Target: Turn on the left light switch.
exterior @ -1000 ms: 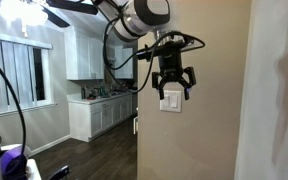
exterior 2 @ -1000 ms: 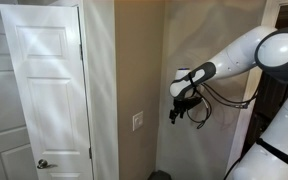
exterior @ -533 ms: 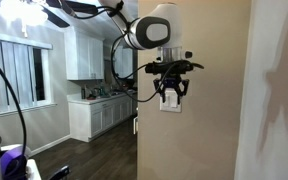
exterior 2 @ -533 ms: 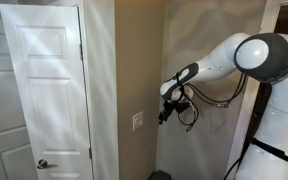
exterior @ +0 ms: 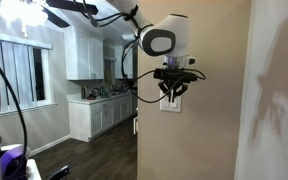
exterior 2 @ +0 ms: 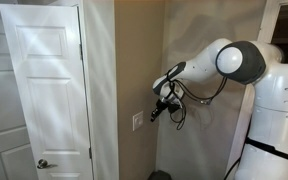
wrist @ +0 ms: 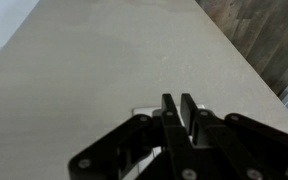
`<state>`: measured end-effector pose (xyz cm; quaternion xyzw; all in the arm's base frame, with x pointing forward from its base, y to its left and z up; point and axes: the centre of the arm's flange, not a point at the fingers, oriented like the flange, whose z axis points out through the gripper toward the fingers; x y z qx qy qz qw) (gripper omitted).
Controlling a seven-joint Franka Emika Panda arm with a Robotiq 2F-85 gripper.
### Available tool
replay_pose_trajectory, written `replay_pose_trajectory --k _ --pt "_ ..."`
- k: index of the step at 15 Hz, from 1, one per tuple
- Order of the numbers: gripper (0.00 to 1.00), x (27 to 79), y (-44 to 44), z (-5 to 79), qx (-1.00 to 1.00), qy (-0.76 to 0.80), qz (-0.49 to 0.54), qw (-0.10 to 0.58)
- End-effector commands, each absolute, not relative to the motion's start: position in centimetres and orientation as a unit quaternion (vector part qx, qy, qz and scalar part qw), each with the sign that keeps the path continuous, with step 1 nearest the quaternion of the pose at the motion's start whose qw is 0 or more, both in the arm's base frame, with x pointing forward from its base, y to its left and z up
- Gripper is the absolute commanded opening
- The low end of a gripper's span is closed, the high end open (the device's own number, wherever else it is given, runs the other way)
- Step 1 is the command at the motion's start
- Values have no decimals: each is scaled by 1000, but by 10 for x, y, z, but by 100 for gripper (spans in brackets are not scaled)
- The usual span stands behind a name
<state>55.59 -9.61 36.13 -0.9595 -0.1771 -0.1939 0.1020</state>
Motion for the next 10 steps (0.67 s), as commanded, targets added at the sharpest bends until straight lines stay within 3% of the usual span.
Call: replay_pose_trajectory --k 1,10 --pt "0 582 -95 350 -952 -198 -201 116" --pt "0 615 -69 330 -949 -222 -183 125"
